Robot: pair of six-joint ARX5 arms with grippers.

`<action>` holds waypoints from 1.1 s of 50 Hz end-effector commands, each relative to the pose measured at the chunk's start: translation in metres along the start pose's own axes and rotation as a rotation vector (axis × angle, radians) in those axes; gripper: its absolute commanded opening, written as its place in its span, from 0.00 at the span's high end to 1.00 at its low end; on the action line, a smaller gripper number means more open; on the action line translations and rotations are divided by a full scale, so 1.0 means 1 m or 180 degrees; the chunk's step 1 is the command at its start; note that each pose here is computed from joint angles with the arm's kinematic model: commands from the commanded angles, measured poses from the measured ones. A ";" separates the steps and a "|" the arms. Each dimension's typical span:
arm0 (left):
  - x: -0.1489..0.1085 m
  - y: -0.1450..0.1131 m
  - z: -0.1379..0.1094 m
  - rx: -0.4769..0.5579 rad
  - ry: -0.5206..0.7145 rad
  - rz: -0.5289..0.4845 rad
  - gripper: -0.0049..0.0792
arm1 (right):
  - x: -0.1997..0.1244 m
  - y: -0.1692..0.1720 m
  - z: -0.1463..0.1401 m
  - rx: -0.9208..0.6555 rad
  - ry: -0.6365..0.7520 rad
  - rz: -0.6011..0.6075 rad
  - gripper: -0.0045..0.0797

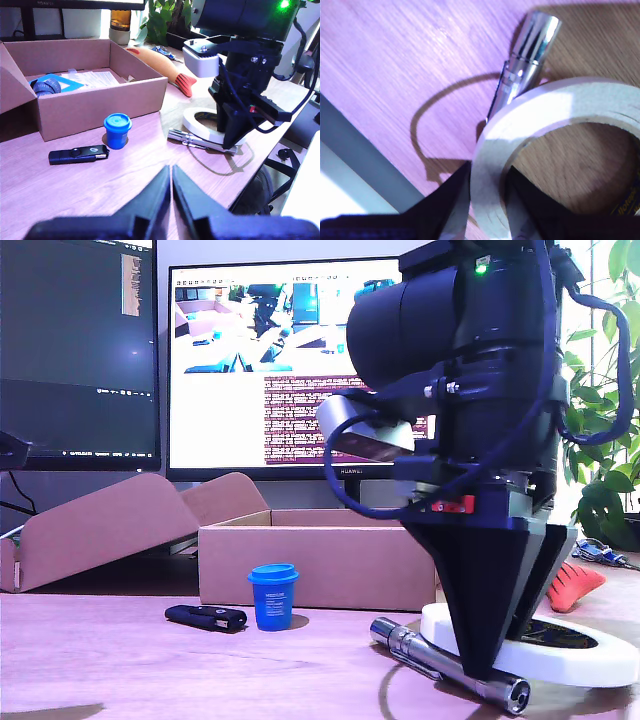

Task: Pick up the tape roll and place it inside the cardboard box

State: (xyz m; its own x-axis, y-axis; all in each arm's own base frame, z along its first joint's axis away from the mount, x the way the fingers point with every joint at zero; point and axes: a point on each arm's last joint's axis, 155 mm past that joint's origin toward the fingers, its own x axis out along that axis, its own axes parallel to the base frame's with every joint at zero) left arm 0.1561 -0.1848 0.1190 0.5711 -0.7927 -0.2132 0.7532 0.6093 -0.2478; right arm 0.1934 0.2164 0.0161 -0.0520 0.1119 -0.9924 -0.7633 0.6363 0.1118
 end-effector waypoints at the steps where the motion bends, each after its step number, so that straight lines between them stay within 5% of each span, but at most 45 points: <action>1: 0.002 0.002 -0.007 -0.0012 0.0023 0.0005 0.96 | 0.000 0.001 0.001 -0.0023 0.0002 0.0000 0.96; 30: 0.002 0.003 -0.007 -0.0012 0.0020 0.0023 0.96 | -0.052 0.004 0.032 -0.0040 -0.0158 -0.0019 0.96; 43: 0.002 0.005 -0.006 -0.0009 0.0012 0.0058 0.96 | -0.088 0.005 0.072 -0.0090 -0.0594 -0.0050 0.96; 55: 0.000 0.026 0.000 0.0032 -0.0088 0.0431 0.96 | -0.113 -0.003 0.124 -0.0128 -0.1279 -0.0134 0.96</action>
State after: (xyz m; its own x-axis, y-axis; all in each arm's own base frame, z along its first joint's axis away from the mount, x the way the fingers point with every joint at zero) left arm 0.1722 -0.1715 0.1184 0.6589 -0.7202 -0.2171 0.6853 0.6938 -0.2215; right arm 0.2723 0.2920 0.1290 0.2001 0.3577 -0.9122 -0.7863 0.6141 0.0684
